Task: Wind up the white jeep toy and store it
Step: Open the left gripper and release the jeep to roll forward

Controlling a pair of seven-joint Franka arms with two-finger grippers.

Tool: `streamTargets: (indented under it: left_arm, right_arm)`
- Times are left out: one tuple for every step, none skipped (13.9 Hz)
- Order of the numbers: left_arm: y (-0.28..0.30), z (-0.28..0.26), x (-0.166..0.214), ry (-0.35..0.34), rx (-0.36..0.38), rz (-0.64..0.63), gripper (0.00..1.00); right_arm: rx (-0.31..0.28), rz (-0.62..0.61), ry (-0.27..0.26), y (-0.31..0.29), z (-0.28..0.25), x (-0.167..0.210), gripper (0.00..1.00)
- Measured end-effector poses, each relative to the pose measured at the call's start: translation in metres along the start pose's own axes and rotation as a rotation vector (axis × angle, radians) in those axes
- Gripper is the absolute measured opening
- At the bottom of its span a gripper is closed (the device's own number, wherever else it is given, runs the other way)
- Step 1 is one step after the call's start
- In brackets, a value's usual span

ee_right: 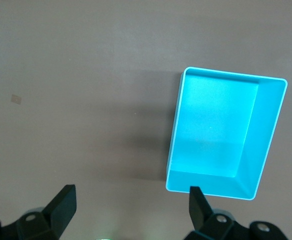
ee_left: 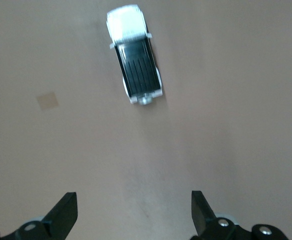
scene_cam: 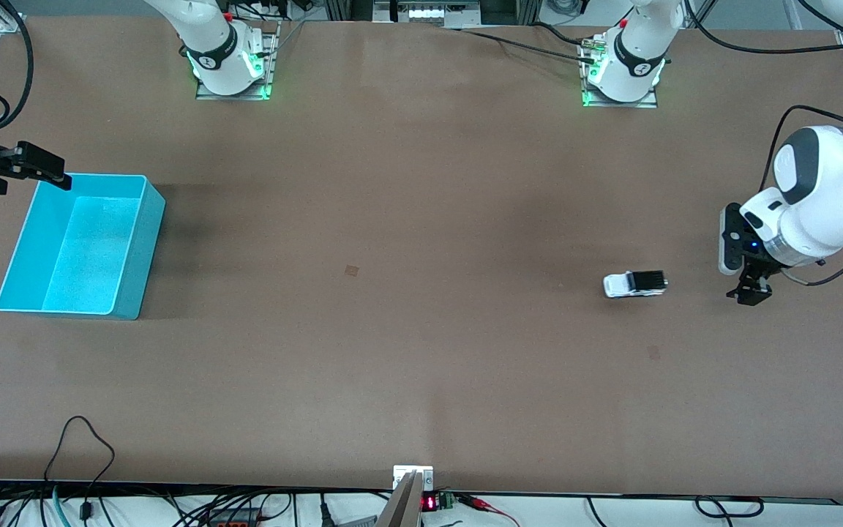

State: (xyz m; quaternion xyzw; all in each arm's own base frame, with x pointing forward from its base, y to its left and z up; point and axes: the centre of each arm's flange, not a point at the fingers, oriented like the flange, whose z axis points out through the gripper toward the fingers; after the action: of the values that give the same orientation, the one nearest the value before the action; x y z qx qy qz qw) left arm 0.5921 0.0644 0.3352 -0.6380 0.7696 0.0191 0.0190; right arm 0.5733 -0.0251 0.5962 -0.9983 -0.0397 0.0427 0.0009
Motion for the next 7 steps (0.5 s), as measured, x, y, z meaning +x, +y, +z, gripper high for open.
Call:
streamTargets:
  left_arm:
    - [-0.002, -0.003, 0.010, 0.008, -0.001, 0.009, 1.00]
    - [-0.004, -0.004, 0.021, 0.016, -0.002, 0.020, 1.00]
    - [-0.007, -0.004, 0.031, 0.022, -0.003, 0.033, 1.00]
    - [-0.009, -0.005, 0.041, 0.030, -0.001, 0.043, 1.00]
    - [-0.011, -0.005, 0.049, 0.040, 0.001, 0.046, 1.00]
    - [-0.012, -0.006, 0.056, 0.059, 0.004, 0.034, 1.00]
    - [-0.013, -0.006, 0.060, 0.081, 0.006, 0.012, 1.00]
  right_arm:
    - [0.000, 0.000, 0.000, 0.000, 0.000, 0.000, 1.00]
    - [0.000, 0.000, 0.000, 0.000, 0.000, 0.000, 1.00]
    - [0.000, 0.000, 0.000, 0.000, 0.000, 0.000, 1.00]
    - [0.000, 0.000, 0.000, 0.000, 0.000, 0.000, 1.00]
    - [0.000, 0.000, 0.000, 0.000, 0.000, 0.000, 1.00]
    - [0.000, 0.000, 0.000, 0.000, 0.000, 0.000, 1.00]
    - [0.000, 0.000, 0.000, 0.000, 0.000, 0.000, 1.00]
